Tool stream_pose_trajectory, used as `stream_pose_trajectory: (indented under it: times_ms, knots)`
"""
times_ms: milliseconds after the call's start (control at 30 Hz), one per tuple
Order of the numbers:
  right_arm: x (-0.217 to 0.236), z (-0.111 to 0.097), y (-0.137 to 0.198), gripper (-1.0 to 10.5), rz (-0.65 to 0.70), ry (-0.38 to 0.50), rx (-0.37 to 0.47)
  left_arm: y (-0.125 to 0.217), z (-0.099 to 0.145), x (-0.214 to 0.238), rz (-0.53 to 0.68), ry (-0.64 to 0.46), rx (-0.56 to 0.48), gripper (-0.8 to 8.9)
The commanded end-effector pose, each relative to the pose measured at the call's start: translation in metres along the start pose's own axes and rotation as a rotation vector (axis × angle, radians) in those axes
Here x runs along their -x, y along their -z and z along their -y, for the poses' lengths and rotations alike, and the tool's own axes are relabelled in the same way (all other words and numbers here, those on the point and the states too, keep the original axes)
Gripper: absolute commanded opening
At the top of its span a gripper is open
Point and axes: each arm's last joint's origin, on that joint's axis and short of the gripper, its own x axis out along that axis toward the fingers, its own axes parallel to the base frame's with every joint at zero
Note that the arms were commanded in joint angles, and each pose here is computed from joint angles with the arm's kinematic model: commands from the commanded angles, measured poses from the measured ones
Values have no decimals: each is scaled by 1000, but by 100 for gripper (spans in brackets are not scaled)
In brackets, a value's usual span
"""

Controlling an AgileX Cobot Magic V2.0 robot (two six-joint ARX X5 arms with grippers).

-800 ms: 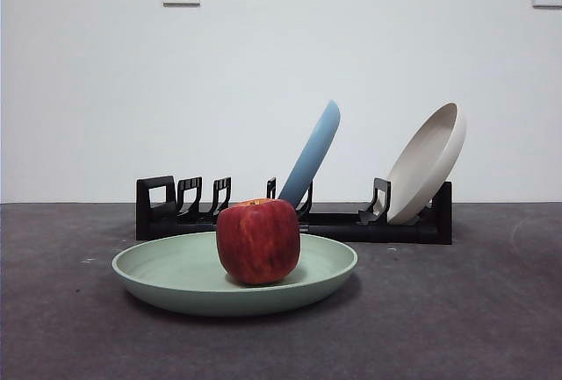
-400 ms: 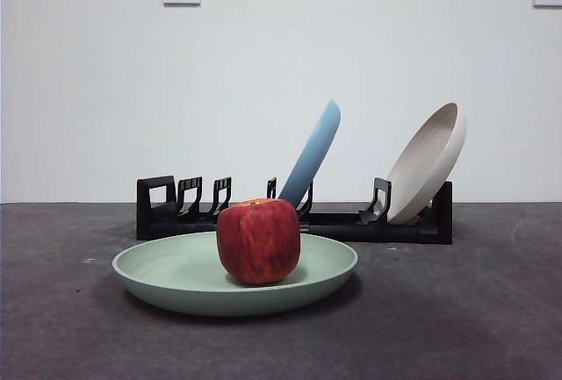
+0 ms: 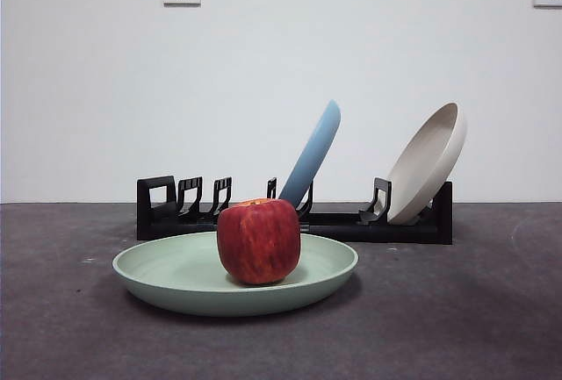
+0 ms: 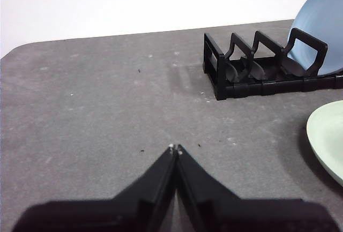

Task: Take the green plate from the plate rack,put the plate on the table,take the apple from the table,put the apple in the plate

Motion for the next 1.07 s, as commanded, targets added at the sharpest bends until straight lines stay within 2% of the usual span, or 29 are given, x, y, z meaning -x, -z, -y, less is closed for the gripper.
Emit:
stream_pose_trajectory:
  times_ms: [33,333,467,600,1067]
  knots:
    - [-2,0,11,-1,-8,0,-47,4,0,-1,-8,-4,10,-3]
    - [-6,-1,27,0,-65,-19,-61,4,0,-1,-8,-5,10,-3]
    - [-6,-3,27,0,-61,-36,-60,4,0,-1,-8,-5,10,-3]
    - [-7,-4,26,0,-58,-54,-104,4,0,-1,-8,-5,10,-3]
    - [-7,-4,26,0,-59,-50,-104,4,0,-1,-8,-4,10,-3]
